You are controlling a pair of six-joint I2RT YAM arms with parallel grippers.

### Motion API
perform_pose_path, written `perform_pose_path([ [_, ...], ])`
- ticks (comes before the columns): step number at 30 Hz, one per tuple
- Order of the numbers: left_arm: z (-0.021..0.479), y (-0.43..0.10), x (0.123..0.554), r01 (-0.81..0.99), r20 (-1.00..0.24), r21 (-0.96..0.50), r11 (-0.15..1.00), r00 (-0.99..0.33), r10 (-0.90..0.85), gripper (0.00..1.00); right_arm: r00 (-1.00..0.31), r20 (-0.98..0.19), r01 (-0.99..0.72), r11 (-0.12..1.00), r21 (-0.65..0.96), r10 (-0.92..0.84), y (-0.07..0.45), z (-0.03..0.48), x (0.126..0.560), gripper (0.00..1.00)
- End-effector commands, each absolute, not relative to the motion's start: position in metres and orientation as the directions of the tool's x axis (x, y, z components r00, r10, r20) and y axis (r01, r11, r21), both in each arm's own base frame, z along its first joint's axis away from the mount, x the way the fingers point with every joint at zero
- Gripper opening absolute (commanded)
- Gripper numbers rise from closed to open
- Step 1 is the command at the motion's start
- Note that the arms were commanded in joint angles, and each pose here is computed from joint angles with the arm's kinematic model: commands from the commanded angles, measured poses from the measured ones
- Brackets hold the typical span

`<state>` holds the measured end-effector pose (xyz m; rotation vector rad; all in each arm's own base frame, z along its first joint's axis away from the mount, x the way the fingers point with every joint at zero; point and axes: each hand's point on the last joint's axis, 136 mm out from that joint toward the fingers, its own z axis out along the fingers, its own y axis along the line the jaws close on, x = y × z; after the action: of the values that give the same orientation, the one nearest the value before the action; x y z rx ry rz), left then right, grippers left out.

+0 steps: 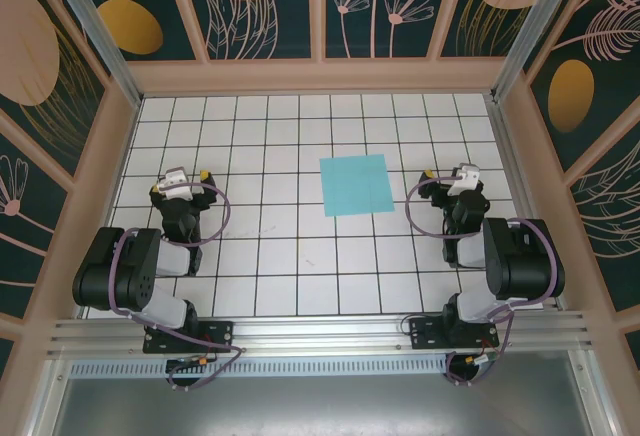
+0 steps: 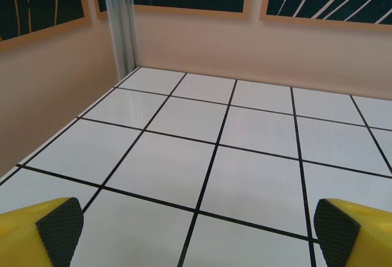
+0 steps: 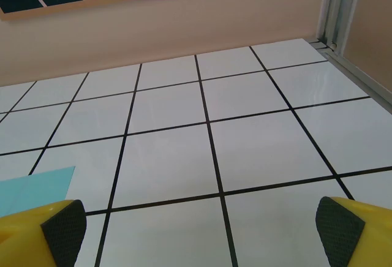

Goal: Fold a paper plane with a square sheet of paper (fold left side to right side)
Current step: Pick up the square sheet of paper from the center of the table.

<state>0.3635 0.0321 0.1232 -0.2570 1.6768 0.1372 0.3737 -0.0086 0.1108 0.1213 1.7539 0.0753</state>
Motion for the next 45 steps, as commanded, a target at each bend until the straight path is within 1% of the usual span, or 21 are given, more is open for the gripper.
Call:
perform_pose_path([
  [1,0.139,0.032,0.369,-0.234,-0.995,-0.069,0.970,-0.047,-0.083,0.99,-0.147,-0.983,0.017,0.994,0.109,0.111,-0.008,0.121,0.378,0.99],
  [15,0.139,0.032,0.369,-0.233,-0.995,-0.070,0.970,-0.047,-0.083,0.98,-0.150,-0.982,0.016,0.993,0.114,0.115,-0.008,0.120,0.377,0.99],
  [19,0.153,0.032,0.366,-0.232,-0.996,-0.066,0.970,-0.038,-0.077,0.99,-0.170,-0.978,0.027,0.993,0.115,0.118,-0.010,0.124,0.382,0.99],
  [21,0.173,0.033,0.366,-0.239,-0.995,-0.083,0.967,-0.031,-0.093,0.98,-0.218,-0.966,0.057,0.990,0.127,0.137,-0.013,0.130,0.388,0.99],
  [23,0.187,0.027,0.369,-0.218,-0.977,-0.189,0.957,-0.053,-0.205,0.99,-0.256,-0.952,0.082,0.985,0.154,0.170,-0.014,0.138,0.391,0.99],
  [25,0.195,0.008,0.375,-0.129,-0.949,-0.288,0.949,-0.097,-0.301,0.99,-0.286,-0.939,0.082,0.981,0.175,0.191,-0.009,0.144,0.390,0.99],
  [26,0.197,0.000,0.381,-0.106,-0.929,-0.329,0.938,-0.143,-0.342,0.98,-0.304,-0.930,0.092,0.978,0.186,0.206,-0.006,0.147,0.391,0.99],
  [28,0.194,-0.022,0.391,-0.039,-0.897,-0.368,0.929,-0.248,-0.366,0.99,-0.353,-0.906,0.111,0.972,0.208,0.234,0.001,0.149,0.392,0.99],
  [33,0.192,-0.104,0.400,0.161,-0.867,-0.362,0.918,-0.421,-0.268,0.99,-0.476,-0.842,0.096,0.967,0.235,0.252,0.039,0.145,0.399,0.99],
  [37,0.181,-0.173,0.399,0.301,-0.805,-0.463,0.833,-0.536,-0.254,0.99,-0.593,-0.775,0.043,0.970,0.241,0.219,0.080,0.126,0.411,0.99],
  [39,0.172,-0.210,0.396,0.372,-0.780,-0.481,0.794,-0.596,-0.194,0.99,-0.631,-0.748,0.037,0.972,0.232,0.203,0.095,0.117,0.419,0.99],
  [41,0.162,-0.250,0.390,0.433,-0.736,-0.530,0.729,-0.662,-0.142,0.99,-0.677,-0.714,0.033,0.976,0.216,0.181,0.110,0.103,0.427,0.99],
  [44,0.146,-0.298,0.381,0.479,-0.695,-0.567,0.671,-0.715,-0.077,0.98,-0.727,-0.667,0.057,0.982,0.180,0.164,0.121,0.084,0.440,0.99],
  [45,0.148,-0.310,0.378,0.497,-0.695,-0.568,0.656,-0.716,-0.059,0.99,-0.739,-0.651,0.067,0.981,0.184,0.172,0.123,0.080,0.443,0.99],
])
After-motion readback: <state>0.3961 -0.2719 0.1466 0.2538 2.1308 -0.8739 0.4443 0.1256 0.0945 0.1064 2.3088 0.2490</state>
